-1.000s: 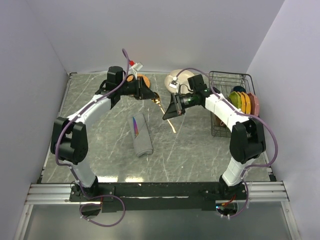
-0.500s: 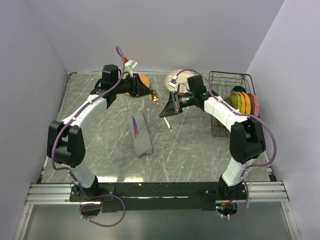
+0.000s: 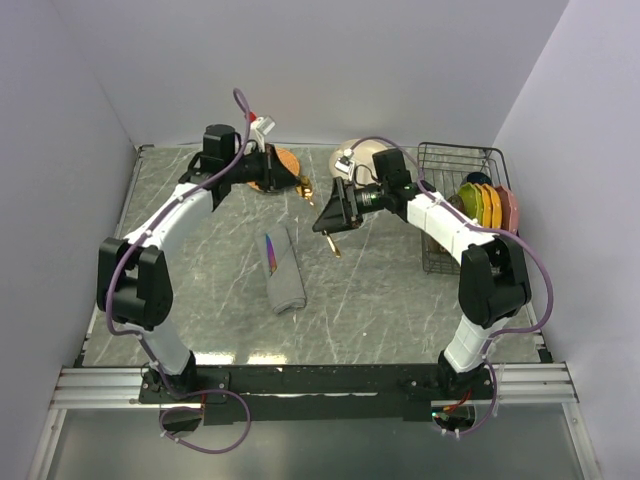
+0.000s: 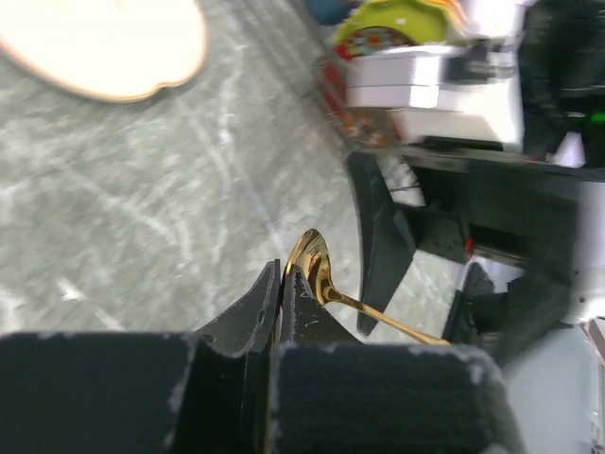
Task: Fold the napkin into a case and place the utensils inside
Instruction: Pass from the right arm to the left, then insert the spoon into the folded napkin.
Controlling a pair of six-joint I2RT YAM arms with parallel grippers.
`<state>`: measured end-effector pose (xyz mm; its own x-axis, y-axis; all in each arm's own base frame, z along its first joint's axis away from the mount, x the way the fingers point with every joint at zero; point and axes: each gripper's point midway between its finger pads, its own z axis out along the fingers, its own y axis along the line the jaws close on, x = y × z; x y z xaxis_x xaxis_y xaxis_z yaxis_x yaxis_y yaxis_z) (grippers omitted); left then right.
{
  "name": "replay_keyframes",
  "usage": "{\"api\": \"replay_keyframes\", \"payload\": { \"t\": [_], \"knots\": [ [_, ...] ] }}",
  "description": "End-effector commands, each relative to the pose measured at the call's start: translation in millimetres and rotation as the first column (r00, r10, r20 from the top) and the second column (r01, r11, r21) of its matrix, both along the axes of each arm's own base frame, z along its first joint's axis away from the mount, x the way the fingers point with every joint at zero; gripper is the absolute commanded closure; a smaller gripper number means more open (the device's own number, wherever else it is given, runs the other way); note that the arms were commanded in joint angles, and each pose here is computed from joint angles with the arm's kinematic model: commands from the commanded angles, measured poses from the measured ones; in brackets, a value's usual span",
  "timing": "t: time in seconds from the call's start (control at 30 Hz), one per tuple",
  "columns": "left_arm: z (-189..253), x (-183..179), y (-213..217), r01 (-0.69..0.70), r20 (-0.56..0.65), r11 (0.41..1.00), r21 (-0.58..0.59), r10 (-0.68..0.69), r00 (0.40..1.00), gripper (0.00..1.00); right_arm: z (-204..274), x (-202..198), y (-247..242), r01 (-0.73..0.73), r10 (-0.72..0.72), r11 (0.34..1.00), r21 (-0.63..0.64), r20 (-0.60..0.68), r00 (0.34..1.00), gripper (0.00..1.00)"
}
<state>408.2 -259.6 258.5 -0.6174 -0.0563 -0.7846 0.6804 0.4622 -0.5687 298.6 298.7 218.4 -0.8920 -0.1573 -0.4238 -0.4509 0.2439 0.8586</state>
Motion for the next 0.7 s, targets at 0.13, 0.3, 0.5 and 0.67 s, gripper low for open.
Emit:
{"api": "replay_keyframes", "payload": {
  "t": [0.13,0.3,0.5,0.67],
  "knots": [
    [-25.4,47.9,76.1,-0.077,0.115,0.987,0.14,0.061,0.992,0.99,0.8,23.7,-7.0,0.042,-0.039,0.998,-0.038,0.08,0.996,0.0],
    [-67.3,62.4,109.0,-0.077,0.126,0.965,0.25,0.047,0.991,0.99,-30.0,19.9,-19.8,0.02,0.007,0.989,-0.149,0.185,0.983,0.01],
    [-98.7,73.0,123.1,-0.082,0.122,0.95,0.301,0.047,0.991,0.99,-72.8,1.9,-42.4,-0.025,0.147,0.956,-0.291,0.406,0.902,0.46],
    [-113.6,87.7,132.3,-0.065,0.121,0.947,0.313,0.028,0.992,0.99,-101.5,-34.6,-42.8,-0.116,0.351,0.906,-0.406,0.573,0.74,0.59]
  ]
}}
